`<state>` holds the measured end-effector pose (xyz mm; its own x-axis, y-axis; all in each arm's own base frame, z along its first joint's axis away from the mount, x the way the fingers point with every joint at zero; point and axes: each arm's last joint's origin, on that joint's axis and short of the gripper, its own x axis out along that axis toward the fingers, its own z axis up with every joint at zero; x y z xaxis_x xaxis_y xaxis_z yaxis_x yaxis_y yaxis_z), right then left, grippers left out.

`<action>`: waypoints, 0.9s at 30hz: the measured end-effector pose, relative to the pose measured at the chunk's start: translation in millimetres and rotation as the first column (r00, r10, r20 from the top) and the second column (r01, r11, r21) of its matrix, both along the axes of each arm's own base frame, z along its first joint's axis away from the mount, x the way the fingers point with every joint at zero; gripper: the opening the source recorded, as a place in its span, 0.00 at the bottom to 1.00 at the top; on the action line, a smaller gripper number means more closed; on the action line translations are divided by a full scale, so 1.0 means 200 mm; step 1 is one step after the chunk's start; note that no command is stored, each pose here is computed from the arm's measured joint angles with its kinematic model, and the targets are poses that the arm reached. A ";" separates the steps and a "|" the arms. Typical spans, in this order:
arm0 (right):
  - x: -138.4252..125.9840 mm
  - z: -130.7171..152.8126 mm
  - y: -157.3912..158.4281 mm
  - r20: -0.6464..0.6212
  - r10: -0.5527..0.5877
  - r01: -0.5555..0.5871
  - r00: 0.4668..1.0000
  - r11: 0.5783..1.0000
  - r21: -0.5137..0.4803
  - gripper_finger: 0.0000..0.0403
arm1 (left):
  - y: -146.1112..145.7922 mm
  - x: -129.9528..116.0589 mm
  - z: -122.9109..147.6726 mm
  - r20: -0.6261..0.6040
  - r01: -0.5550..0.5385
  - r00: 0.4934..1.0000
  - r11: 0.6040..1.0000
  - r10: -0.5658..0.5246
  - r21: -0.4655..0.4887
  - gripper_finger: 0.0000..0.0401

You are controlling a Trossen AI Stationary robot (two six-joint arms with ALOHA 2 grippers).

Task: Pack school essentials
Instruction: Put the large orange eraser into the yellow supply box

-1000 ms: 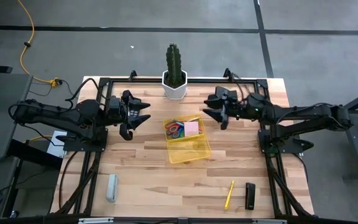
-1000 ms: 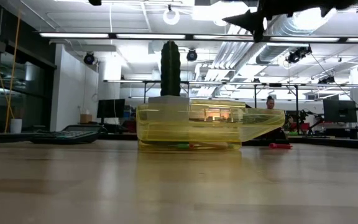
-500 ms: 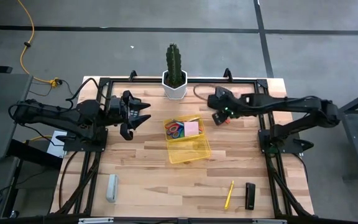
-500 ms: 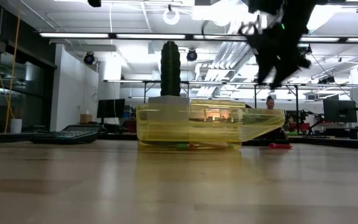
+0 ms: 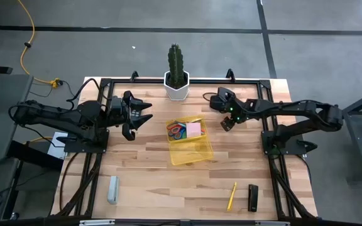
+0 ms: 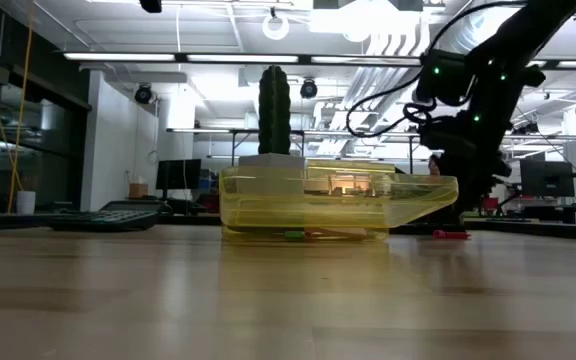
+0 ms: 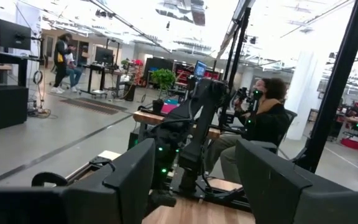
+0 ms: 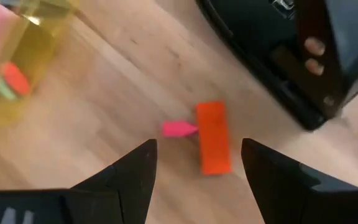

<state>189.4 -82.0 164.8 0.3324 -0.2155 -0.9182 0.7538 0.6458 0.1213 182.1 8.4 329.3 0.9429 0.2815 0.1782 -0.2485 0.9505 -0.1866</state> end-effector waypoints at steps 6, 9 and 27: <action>-0.03 -0.04 -0.08 -0.059 0.075 -0.075 0.995 0.997 0.006 0.56 | 0.00 0.00 0.00 0.004 -0.001 1.000 1.000 0.001 -0.016 0.53; -0.03 -0.07 -0.09 -0.069 0.122 -0.119 0.990 0.991 0.055 0.56 | 0.00 0.00 0.00 0.005 -0.016 1.000 1.000 0.016 -0.019 0.53; 0.01 -0.18 -0.11 -0.165 0.146 -0.138 0.975 0.989 0.060 0.44 | 0.01 0.00 0.00 0.005 -0.038 0.999 0.999 0.038 -0.023 0.53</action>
